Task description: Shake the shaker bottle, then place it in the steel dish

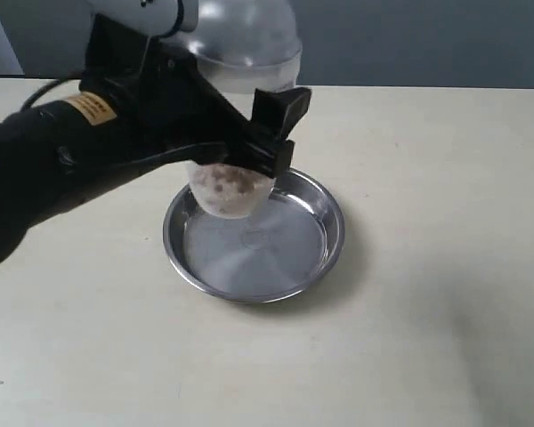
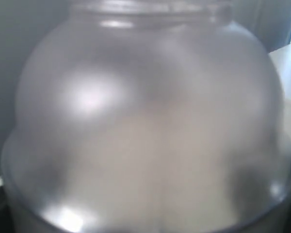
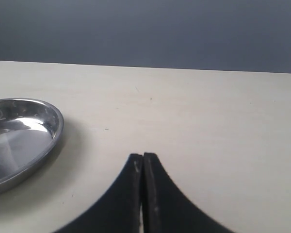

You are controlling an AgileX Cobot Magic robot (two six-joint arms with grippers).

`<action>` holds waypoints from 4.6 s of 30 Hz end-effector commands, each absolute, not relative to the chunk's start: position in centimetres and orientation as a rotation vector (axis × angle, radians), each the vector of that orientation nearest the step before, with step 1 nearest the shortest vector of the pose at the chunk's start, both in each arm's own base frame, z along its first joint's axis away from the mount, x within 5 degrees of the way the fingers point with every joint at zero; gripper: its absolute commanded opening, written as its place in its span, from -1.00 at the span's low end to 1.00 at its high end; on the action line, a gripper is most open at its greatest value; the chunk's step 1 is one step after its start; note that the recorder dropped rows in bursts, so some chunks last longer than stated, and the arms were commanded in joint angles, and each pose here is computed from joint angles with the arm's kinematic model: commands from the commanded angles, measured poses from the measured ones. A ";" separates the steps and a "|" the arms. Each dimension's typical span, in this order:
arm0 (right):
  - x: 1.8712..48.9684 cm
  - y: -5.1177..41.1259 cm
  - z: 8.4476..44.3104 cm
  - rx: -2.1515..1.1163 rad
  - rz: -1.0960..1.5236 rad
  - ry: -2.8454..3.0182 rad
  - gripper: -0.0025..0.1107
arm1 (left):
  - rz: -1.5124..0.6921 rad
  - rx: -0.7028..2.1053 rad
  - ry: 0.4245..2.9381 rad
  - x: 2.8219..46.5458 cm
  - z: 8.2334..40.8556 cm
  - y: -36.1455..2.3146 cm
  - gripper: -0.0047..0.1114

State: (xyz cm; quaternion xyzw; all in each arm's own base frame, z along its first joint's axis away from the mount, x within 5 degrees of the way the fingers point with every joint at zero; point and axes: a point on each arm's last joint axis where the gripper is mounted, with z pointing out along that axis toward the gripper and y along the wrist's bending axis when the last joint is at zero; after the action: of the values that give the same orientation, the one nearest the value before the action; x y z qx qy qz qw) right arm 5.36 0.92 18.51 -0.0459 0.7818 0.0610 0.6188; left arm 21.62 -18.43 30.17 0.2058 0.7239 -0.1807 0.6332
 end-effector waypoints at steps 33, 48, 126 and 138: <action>5.4 0.9 18.6 -0.111 0.140 1.787 -0.97 | -0.229 0.079 1.804 21.0 25.7 -13.6 -0.91; 5.4 0.9 18.6 -0.111 0.140 1.787 -0.97 | -0.311 0.047 1.722 20.3 27.6 -13.2 -0.91; 5.4 0.9 18.6 -0.110 0.141 1.787 -0.97 | -0.356 0.126 1.629 28.5 14.0 -21.6 -0.91; 5.4 0.9 18.6 -0.110 0.141 1.787 -0.97 | -0.342 0.259 1.652 29.3 12.4 -21.2 -0.69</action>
State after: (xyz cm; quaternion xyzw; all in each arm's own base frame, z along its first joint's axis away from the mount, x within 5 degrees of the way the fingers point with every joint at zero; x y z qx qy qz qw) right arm 5.36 0.92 18.51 -0.0459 0.7818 0.0610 0.6188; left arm 29.02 -21.06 11.96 0.1013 0.7431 -0.1434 0.6458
